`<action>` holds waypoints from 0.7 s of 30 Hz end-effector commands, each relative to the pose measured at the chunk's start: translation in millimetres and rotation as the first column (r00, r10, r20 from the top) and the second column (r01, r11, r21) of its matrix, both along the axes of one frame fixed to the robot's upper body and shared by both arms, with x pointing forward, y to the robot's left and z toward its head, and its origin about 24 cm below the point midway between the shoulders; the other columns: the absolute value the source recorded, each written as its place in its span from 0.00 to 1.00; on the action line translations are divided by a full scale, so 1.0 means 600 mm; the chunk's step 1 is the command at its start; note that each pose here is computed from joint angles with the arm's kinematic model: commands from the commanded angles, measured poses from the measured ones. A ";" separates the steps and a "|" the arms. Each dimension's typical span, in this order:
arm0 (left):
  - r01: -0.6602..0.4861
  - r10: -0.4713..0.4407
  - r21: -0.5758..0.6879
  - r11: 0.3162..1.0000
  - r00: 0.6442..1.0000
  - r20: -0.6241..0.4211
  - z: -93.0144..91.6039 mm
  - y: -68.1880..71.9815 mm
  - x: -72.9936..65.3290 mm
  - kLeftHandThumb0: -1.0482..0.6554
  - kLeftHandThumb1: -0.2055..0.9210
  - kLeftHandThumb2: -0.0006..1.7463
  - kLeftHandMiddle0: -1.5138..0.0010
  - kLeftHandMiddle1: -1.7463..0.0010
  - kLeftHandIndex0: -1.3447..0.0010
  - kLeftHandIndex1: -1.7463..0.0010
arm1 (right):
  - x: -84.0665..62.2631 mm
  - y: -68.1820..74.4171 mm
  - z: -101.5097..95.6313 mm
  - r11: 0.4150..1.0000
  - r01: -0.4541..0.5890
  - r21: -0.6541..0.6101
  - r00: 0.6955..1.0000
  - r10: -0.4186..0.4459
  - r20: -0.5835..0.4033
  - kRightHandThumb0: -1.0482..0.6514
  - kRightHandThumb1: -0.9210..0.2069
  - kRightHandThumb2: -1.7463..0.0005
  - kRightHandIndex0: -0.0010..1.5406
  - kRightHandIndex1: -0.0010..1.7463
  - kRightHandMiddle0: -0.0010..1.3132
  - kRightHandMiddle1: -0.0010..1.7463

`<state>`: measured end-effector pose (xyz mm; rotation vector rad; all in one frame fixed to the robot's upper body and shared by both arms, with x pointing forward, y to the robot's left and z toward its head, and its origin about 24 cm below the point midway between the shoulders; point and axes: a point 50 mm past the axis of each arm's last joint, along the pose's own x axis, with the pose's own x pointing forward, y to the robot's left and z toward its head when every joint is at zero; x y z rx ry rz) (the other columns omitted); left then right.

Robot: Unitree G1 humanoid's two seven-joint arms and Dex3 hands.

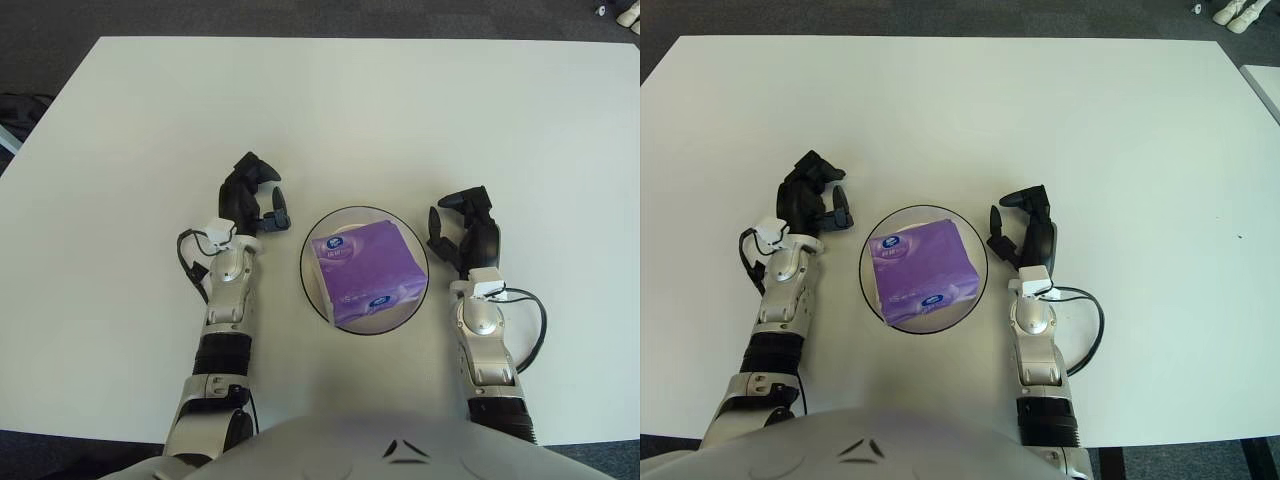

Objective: Put the tissue paper into the plate.

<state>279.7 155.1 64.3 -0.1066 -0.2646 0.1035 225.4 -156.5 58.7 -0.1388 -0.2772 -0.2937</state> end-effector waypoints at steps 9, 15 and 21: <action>-0.015 0.031 0.094 0.996 0.985 -0.169 -0.063 0.008 -0.028 0.29 0.32 0.87 0.14 0.00 0.44 0.00 | -0.014 -0.005 -0.026 1.000 0.022 -0.003 0.995 -0.022 -0.093 0.39 0.26 0.47 0.40 0.68 0.28 1.00; -0.014 0.032 0.114 0.993 0.986 -0.162 -0.070 0.006 -0.031 0.29 0.32 0.88 0.14 0.00 0.44 0.00 | -0.014 -0.005 -0.025 1.000 0.022 -0.005 0.995 -0.022 -0.098 0.39 0.27 0.46 0.40 0.68 0.29 1.00; -0.009 0.027 0.120 0.993 0.989 -0.146 -0.075 0.004 -0.034 0.29 0.32 0.87 0.14 0.00 0.44 0.00 | -0.014 -0.005 -0.026 1.000 0.022 -0.005 0.994 -0.022 -0.104 0.39 0.25 0.47 0.39 0.69 0.28 1.00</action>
